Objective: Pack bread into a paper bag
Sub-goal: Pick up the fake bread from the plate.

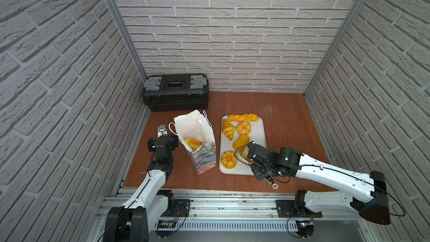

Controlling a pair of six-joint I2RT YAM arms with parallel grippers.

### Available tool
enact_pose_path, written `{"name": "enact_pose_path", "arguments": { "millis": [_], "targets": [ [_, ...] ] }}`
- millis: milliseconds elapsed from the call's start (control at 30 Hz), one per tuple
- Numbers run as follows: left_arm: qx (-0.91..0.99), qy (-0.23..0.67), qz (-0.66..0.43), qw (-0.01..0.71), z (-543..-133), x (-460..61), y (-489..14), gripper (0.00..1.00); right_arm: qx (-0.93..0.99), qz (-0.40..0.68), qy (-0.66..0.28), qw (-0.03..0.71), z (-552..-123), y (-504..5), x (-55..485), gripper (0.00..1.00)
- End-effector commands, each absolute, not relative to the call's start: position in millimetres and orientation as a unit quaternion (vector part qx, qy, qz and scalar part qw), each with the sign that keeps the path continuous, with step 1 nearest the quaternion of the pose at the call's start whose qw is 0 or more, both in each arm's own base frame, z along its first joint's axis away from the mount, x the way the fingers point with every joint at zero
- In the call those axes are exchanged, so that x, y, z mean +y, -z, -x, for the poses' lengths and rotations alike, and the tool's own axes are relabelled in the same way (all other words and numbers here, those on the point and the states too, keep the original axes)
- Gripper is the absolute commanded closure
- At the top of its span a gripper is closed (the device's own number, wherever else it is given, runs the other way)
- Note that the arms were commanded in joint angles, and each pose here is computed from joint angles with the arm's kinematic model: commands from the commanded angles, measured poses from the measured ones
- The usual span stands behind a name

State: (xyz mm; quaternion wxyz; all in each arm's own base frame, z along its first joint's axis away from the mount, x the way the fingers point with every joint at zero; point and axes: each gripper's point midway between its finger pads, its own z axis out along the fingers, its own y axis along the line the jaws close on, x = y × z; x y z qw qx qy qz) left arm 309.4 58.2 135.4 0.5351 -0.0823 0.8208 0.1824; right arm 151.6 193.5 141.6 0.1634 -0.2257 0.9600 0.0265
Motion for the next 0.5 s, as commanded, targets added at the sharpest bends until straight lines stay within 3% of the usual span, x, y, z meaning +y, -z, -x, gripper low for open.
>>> {"name": "enact_pose_path", "arguments": {
  "millis": [0,300,467],
  "targets": [
    [0.807,-0.181,0.082,0.557,-315.9,56.6,-149.5,0.02,0.947,0.253,-0.06,0.189,-156.1,-155.7,224.3,0.56],
    [0.805,-0.181,0.082,0.559,-314.6,56.8,-152.1,0.02,0.941,0.27,-0.078,0.189,-156.8,-148.8,247.7,0.56],
    [0.805,-0.181,0.082,0.559,-314.6,56.7,-152.0,0.02,0.939,0.277,-0.092,0.181,-153.7,-146.5,254.3,0.5]
  ]
}}
